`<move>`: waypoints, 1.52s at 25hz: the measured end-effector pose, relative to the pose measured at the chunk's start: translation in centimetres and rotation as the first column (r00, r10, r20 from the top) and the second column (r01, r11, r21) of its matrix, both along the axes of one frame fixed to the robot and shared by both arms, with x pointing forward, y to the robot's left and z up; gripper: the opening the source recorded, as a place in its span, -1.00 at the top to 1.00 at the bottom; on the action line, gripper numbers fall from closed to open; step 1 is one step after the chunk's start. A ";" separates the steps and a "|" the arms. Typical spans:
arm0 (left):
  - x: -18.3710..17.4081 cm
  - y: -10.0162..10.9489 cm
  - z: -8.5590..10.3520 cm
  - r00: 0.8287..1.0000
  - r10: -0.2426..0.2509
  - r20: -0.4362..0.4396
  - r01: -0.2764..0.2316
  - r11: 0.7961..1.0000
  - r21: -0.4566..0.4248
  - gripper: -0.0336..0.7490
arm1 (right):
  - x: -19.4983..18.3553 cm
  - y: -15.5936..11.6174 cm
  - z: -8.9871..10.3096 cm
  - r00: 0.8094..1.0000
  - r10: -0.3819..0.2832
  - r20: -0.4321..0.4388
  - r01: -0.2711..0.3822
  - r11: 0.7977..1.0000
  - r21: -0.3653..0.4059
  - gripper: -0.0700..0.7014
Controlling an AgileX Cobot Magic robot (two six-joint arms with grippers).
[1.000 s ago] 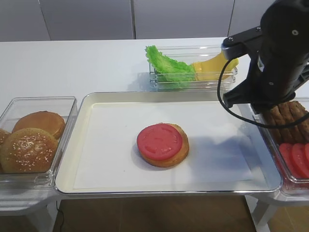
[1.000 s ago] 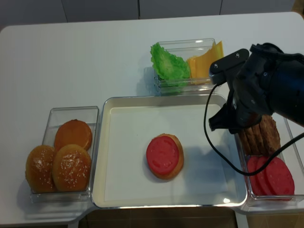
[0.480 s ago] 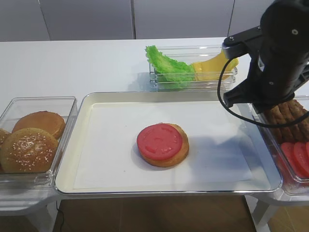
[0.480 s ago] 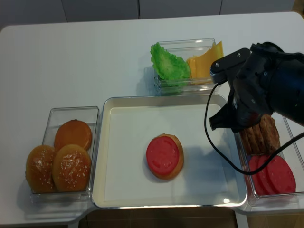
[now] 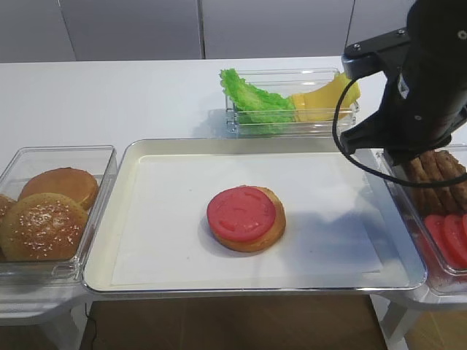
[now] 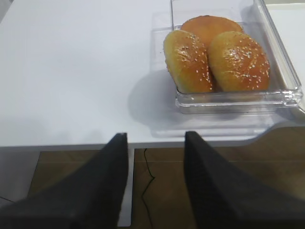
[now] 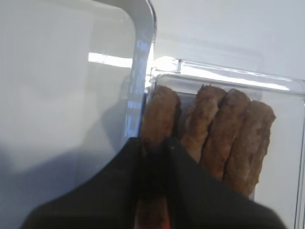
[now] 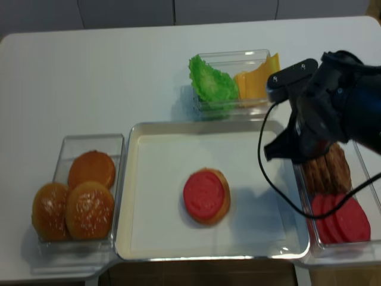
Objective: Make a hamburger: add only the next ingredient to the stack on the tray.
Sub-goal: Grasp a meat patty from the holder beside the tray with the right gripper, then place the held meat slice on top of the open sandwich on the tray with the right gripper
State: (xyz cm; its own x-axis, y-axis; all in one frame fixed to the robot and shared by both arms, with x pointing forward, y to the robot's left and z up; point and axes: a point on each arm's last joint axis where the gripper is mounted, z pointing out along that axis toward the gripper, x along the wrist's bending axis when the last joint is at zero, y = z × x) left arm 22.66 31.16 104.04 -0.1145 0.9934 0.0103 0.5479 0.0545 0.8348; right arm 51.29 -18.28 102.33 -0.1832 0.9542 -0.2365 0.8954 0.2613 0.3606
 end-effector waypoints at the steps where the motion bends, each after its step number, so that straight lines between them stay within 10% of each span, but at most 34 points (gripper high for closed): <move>1: 0.0 0.0 0.0 1.000 0.000 0.000 0.000 1.000 0.000 0.16 | -0.1 0.0 0.2 1.000 -0.001 0.006 0.001 1.000 0.005 0.48; 38: 0.0 0.0 0.0 1.000 0.000 0.000 0.000 1.000 0.000 0.16 | -6.5 -2.3 9.9 0.986 -0.022 0.167 -0.019 0.971 0.238 0.48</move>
State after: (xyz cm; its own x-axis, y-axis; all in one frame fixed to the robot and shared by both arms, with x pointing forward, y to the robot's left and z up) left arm 22.66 31.16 104.04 -0.1145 0.9934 0.0103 0.5479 0.0545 0.8348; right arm 44.82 -20.61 112.21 -0.1593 0.9868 -0.0296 0.8170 0.1486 0.5572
